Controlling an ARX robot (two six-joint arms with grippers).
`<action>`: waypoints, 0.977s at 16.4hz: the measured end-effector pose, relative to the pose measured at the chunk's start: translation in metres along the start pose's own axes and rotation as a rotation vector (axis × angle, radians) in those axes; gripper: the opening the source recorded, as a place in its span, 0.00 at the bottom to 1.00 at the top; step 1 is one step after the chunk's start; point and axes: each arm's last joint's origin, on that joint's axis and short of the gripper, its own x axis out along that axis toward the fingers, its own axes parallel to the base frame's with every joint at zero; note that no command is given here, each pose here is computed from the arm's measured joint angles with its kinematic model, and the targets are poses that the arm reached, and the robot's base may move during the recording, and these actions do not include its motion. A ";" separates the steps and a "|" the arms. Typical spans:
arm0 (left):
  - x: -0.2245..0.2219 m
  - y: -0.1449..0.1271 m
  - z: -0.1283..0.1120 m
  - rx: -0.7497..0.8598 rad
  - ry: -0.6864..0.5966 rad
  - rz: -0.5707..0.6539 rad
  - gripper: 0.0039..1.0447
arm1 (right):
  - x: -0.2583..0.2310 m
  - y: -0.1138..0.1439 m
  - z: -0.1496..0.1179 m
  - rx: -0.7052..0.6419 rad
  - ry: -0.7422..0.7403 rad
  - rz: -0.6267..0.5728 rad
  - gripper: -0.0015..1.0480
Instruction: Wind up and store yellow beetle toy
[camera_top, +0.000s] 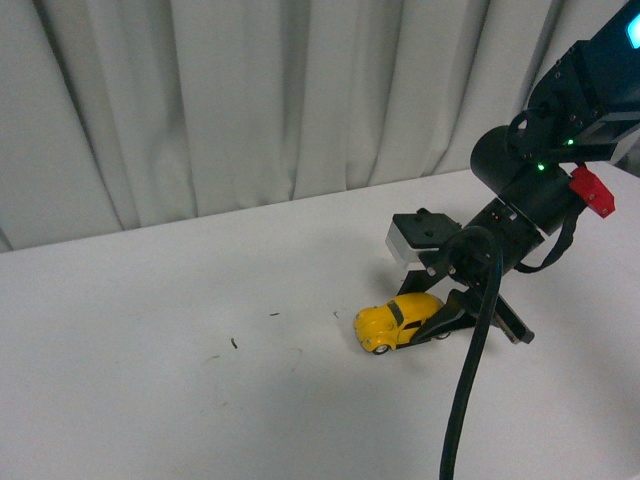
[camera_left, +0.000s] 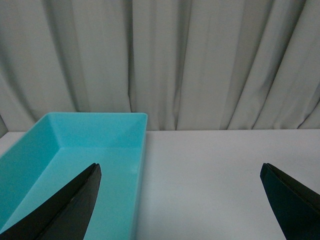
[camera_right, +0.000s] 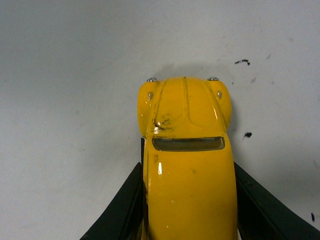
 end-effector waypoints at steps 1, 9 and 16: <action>0.000 0.000 0.000 0.000 0.000 0.000 0.94 | -0.004 0.002 -0.005 0.011 0.000 -0.008 0.40; 0.000 0.000 0.000 0.000 0.000 0.000 0.94 | -0.011 0.007 -0.017 0.034 0.017 -0.034 0.60; 0.000 0.000 0.000 0.000 0.000 0.000 0.94 | -0.012 0.008 -0.018 0.043 0.015 -0.030 0.94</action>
